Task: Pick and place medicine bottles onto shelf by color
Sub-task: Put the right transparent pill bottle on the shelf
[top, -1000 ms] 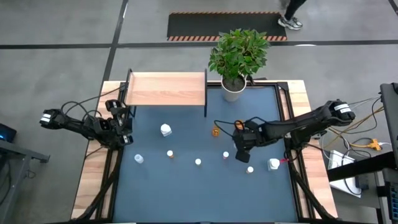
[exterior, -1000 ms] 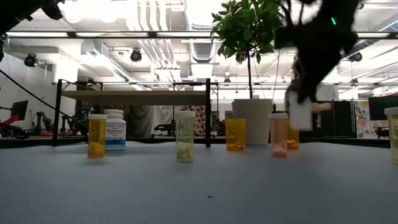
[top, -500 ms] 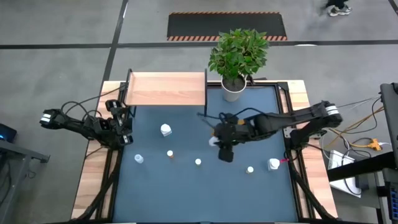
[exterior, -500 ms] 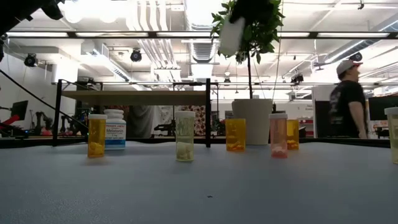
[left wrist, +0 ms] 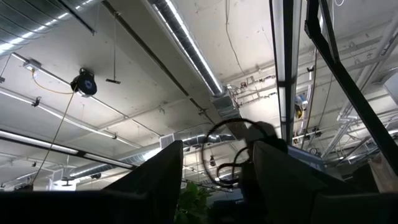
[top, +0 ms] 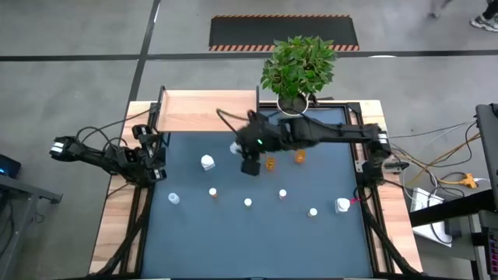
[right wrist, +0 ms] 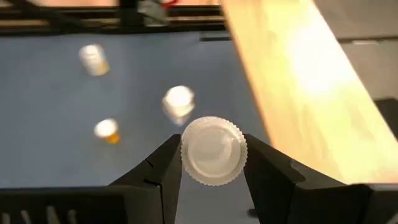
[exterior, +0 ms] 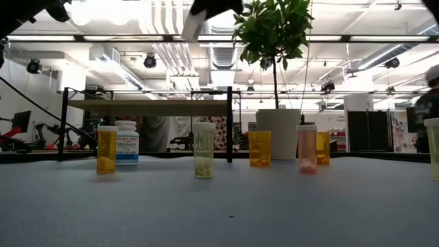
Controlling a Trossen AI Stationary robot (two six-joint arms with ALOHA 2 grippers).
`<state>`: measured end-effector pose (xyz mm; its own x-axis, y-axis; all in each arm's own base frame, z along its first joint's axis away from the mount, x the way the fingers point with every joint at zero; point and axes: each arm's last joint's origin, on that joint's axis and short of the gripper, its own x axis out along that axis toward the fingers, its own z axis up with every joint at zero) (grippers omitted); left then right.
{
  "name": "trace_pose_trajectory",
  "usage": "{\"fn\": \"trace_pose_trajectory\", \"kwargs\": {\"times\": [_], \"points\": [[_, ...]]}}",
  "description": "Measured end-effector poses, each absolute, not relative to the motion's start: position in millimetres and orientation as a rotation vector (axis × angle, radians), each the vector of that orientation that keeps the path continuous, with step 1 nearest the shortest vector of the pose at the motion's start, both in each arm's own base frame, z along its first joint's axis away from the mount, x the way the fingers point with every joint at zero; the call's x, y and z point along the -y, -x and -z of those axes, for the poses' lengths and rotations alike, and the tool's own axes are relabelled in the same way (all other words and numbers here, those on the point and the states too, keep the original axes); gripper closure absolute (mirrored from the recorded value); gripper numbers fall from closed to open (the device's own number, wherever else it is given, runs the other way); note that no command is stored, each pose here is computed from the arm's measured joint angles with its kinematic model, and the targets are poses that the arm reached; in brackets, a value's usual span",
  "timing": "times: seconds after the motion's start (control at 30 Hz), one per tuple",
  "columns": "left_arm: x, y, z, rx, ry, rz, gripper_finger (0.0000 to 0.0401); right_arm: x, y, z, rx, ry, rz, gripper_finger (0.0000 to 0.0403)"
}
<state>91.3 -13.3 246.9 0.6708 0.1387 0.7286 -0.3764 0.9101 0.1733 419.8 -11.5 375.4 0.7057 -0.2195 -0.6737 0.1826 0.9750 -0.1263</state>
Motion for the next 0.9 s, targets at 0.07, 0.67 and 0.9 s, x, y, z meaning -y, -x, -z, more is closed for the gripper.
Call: {"fn": "trace_pose_trajectory", "kwargs": {"times": [0.07, 0.67, 0.9], "points": [[13.3, -91.4, -246.9, 0.785, -0.324, -0.296, 0.0221, 28.1, -429.9, -369.0, -0.782, 0.033, 0.262, 0.0262], [13.4, -91.3, -246.9, 0.785, -0.324, -0.296, 0.0221, 112.6, -452.4, -317.2, -1.042, -0.052, 0.499, 0.0262], [13.4, -91.3, -246.9, 0.786, -0.324, -0.296, 0.0221, 115.7, -450.9, -319.2, -1.035, -0.059, 0.505, 0.0244]]}}
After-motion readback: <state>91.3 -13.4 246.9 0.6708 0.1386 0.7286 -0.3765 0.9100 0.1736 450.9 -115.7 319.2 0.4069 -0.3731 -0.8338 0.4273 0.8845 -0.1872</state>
